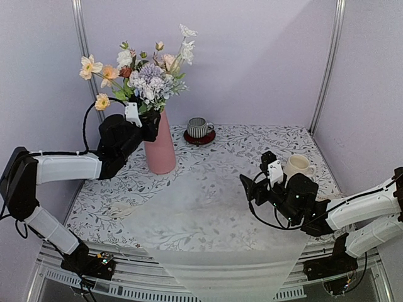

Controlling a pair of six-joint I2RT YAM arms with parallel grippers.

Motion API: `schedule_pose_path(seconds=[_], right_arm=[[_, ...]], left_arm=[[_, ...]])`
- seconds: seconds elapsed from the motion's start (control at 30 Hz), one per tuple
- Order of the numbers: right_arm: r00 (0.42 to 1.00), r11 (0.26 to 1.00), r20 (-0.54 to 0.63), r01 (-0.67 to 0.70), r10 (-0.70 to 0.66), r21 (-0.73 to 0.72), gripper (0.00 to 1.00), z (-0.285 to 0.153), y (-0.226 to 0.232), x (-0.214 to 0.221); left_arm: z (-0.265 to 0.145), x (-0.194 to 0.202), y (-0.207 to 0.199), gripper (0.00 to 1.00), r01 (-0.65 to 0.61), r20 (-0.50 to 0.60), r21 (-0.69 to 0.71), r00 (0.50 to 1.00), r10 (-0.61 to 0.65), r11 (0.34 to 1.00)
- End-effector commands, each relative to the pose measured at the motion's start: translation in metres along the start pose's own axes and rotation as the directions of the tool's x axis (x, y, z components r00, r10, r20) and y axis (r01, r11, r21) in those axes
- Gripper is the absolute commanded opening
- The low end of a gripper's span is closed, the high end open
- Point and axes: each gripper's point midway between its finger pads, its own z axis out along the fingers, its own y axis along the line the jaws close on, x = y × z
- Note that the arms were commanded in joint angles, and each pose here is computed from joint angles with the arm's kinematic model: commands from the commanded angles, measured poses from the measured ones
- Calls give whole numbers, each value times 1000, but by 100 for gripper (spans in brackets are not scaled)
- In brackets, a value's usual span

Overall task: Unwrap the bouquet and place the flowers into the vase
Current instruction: Place the fake flower in the vase.

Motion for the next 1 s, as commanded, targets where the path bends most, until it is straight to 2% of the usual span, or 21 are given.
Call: schedule_pose_path(seconds=[0.0, 0.5, 0.73, 0.97], right_arm=[[1000, 1000, 15, -9, 10, -7, 79, 4, 2, -7], [1000, 1000, 13, -7, 7, -8, 79, 4, 2, -7], [1000, 1000, 13, -6, 6, -7, 79, 4, 2, -7], [1000, 1000, 13, -6, 7, -7, 79, 4, 2, -7]], left_arm=[[-8, 61, 7, 42, 16, -198, -21, 980, -20, 1000], [-16, 86, 13, 46, 72, -315, -77, 945, -92, 994], [-34, 93, 9, 47, 143, -294, -42, 944, -149, 989], [-55, 95, 4, 52, 151, -312, -19, 938, -149, 988]])
